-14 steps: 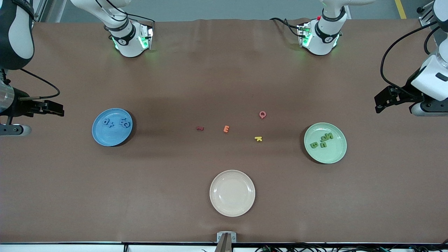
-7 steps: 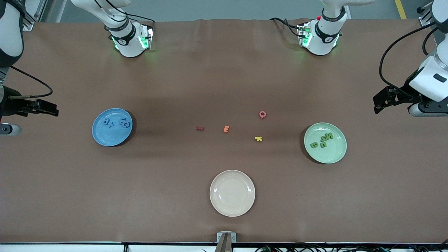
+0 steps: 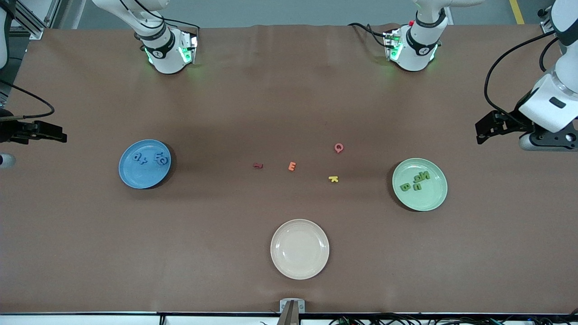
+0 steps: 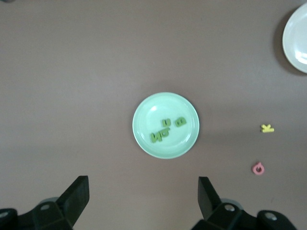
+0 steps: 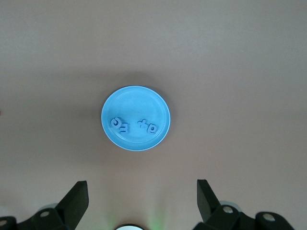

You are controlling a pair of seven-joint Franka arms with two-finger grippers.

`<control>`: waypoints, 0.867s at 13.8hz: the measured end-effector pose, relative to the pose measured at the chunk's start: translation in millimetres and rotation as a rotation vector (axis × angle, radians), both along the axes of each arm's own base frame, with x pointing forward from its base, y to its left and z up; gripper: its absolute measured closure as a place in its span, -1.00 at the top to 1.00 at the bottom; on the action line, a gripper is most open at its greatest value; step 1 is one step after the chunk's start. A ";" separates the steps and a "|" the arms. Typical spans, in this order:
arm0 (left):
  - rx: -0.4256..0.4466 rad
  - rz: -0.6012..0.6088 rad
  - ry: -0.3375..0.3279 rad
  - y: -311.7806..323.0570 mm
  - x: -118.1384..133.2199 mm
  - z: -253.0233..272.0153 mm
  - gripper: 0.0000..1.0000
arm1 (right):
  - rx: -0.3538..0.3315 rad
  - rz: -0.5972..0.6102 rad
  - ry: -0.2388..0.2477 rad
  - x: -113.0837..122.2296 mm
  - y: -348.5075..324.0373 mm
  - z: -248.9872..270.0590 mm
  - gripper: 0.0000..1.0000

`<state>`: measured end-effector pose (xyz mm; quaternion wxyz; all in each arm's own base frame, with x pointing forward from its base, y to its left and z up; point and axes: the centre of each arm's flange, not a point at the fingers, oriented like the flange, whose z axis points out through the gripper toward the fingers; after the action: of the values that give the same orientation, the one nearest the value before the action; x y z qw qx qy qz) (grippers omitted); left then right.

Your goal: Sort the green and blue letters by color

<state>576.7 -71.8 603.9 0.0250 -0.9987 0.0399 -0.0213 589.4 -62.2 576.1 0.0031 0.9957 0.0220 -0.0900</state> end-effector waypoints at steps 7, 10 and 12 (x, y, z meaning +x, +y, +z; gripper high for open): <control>-0.028 0.000 0.053 -4.4 -8.8 -0.7 1.00 | 0.000 -0.017 -0.043 -22.5 22.9 32.1 1.00; -0.028 0.002 0.051 -2.9 -13.9 5.3 1.00 | 0.001 -0.022 -0.062 -30.2 22.2 36.9 1.00; -0.028 0.003 0.040 -2.1 -16.6 11.6 1.00 | 0.003 -0.024 -0.079 -38.4 21.7 38.4 1.00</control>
<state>560.1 -73.9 615.5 0.0102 -0.9992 0.0384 -0.0016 551.0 -40.5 614.5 0.0015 0.9987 0.0100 -0.0505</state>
